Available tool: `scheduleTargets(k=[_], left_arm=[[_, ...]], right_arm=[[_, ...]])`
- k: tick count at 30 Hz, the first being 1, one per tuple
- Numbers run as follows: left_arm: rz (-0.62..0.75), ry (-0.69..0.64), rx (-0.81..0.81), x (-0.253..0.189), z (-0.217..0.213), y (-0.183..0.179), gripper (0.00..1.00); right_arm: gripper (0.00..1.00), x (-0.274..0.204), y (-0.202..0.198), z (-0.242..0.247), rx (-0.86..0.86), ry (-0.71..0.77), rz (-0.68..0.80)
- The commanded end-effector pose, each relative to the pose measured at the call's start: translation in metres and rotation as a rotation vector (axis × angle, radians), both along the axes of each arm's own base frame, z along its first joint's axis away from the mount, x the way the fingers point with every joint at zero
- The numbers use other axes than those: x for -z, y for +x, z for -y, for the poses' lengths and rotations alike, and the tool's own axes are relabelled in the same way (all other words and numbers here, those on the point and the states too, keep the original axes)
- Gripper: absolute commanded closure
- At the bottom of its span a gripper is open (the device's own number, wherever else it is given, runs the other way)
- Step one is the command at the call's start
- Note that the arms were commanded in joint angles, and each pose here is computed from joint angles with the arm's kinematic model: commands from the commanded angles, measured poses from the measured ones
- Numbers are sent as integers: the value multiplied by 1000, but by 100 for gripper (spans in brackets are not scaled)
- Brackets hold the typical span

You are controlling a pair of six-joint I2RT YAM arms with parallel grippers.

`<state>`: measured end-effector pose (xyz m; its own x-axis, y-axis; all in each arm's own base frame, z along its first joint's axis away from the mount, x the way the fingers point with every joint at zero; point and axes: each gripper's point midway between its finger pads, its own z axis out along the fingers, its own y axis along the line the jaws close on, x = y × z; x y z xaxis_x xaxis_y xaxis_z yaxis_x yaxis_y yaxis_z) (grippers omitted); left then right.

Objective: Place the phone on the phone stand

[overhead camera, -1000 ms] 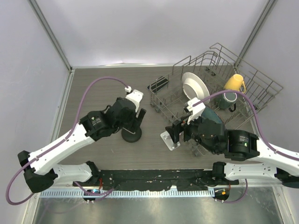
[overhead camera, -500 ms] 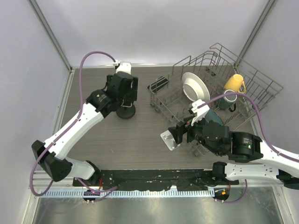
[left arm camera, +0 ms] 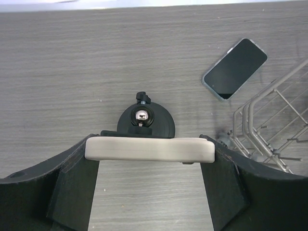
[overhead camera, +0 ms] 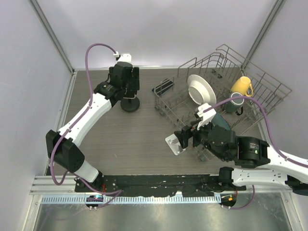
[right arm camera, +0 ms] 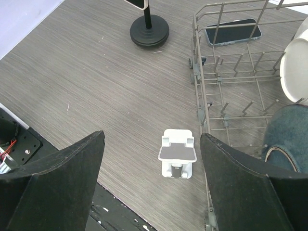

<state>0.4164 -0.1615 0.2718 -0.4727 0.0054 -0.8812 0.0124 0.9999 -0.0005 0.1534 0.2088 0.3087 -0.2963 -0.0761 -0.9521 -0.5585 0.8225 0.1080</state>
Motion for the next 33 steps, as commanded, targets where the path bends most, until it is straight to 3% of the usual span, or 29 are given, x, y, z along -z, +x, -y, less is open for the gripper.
scheduleTargets(k=[1, 33], left_arm=[[316, -134, 20, -92, 12, 31, 100], [303, -90, -99, -53, -42, 40, 100]], right_arm=[[14, -9, 6, 0, 30, 24, 23], [10, -9, 15, -19, 73, 26, -14]])
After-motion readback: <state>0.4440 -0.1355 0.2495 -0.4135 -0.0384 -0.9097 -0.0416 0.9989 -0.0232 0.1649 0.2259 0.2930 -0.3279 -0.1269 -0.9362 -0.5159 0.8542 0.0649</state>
